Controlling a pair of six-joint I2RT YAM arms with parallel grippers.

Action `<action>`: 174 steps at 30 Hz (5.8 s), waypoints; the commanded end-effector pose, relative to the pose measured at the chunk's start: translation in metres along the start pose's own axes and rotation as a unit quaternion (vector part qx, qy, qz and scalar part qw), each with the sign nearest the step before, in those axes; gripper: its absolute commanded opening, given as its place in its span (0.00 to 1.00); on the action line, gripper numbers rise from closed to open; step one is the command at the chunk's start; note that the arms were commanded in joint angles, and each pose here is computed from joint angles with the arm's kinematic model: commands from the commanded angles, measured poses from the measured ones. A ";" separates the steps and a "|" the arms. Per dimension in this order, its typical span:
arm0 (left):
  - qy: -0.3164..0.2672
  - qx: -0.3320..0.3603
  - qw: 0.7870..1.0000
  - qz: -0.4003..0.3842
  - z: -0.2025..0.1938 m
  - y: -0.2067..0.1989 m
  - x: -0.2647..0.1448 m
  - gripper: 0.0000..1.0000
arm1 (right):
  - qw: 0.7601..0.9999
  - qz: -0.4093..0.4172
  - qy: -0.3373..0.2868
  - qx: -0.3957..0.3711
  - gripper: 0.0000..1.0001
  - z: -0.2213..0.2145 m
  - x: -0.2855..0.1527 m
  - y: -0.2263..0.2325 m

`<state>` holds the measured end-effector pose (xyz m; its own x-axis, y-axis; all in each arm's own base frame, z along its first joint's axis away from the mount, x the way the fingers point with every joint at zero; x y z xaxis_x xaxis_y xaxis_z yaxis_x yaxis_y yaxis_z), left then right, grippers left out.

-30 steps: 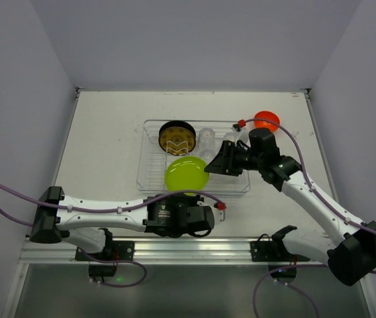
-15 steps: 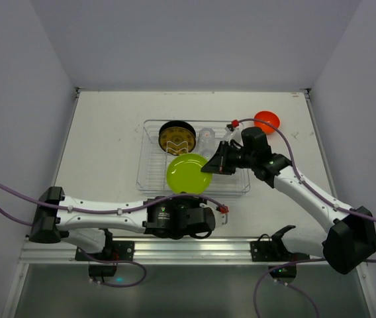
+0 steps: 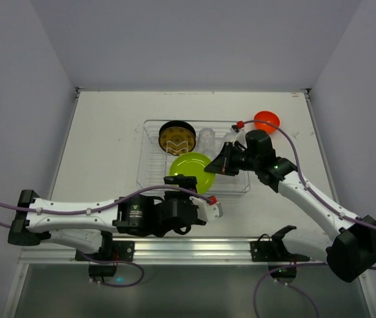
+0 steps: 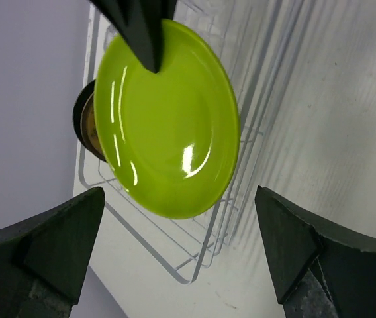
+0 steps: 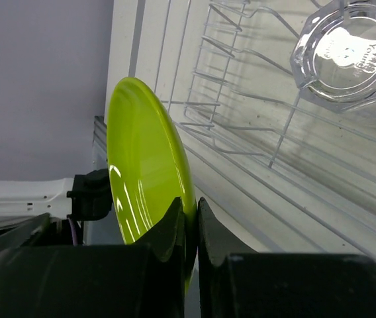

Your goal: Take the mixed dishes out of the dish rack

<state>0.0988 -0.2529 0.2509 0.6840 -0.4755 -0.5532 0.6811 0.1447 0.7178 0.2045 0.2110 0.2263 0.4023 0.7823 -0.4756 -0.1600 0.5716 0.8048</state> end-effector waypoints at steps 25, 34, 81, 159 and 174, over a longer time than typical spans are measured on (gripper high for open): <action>0.063 -0.449 0.835 0.313 -0.101 0.164 0.001 1.00 | 0.818 -0.224 -0.417 0.326 0.00 0.081 -0.139 -0.248; 0.034 -0.494 0.823 0.278 -0.093 0.158 -0.002 1.00 | 0.821 -0.259 -0.360 0.360 0.06 0.083 -0.127 -0.284; -0.034 -0.939 0.223 0.261 -0.099 0.178 0.154 0.95 | 0.901 -0.053 -0.390 0.184 0.93 0.050 -0.161 -0.121; -0.060 -0.950 0.106 0.286 -0.078 0.171 0.161 0.00 | 0.896 -0.038 -0.422 0.128 0.90 0.051 -0.174 -0.096; -0.162 -0.904 0.204 0.339 -0.043 0.177 0.090 0.00 | 0.909 -0.019 -0.403 0.104 0.92 0.054 -0.174 -0.088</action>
<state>0.2970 -0.2538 0.2872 0.8982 0.0625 -0.4351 -0.4389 0.1828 -0.8797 0.1970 0.0080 0.2327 0.9438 0.2352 -0.2324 0.1132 0.4304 0.8955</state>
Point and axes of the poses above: each gripper's point midway between its finger pads, its own x axis out along the fingers, its own y axis along the line the jaws close on, z = x × y, the point moved 6 cm from there along -x, back along the fingers, and after that the axes turned 4 degrees about x, right-handed, at the moved point
